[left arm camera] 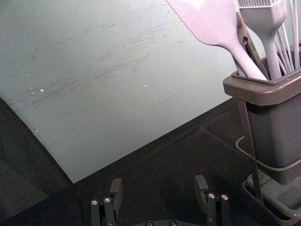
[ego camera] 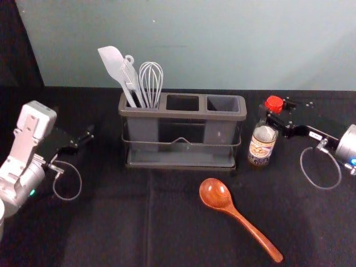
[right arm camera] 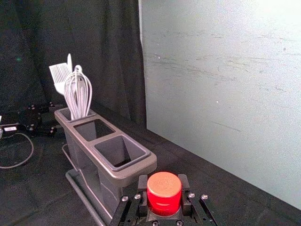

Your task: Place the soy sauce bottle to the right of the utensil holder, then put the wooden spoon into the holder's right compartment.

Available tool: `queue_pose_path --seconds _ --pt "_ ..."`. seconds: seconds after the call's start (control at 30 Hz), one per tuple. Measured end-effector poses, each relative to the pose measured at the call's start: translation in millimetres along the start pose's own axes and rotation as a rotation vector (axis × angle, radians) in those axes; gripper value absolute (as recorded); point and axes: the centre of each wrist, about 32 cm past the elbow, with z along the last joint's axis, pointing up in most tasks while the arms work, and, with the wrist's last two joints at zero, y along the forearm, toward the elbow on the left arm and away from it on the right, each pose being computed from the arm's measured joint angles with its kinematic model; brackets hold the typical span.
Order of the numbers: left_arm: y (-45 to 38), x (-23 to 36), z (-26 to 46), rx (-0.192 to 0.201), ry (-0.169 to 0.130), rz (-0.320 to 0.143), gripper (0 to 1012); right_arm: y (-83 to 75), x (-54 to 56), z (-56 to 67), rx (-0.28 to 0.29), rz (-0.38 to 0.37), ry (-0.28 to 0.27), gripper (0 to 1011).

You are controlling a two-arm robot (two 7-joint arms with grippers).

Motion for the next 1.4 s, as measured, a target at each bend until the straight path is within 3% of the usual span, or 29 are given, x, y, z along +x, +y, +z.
queue_pose_path --seconds 0.4,1.4 --pt "0.0 0.0 0.0 0.0 0.0 0.0 1005 7.1 1.4 -1.8 -0.009 0.006 0.003 382" --pt "0.0 0.0 0.0 0.0 0.0 0.0 1005 7.0 2.0 -5.2 -0.017 -0.006 0.005 382"
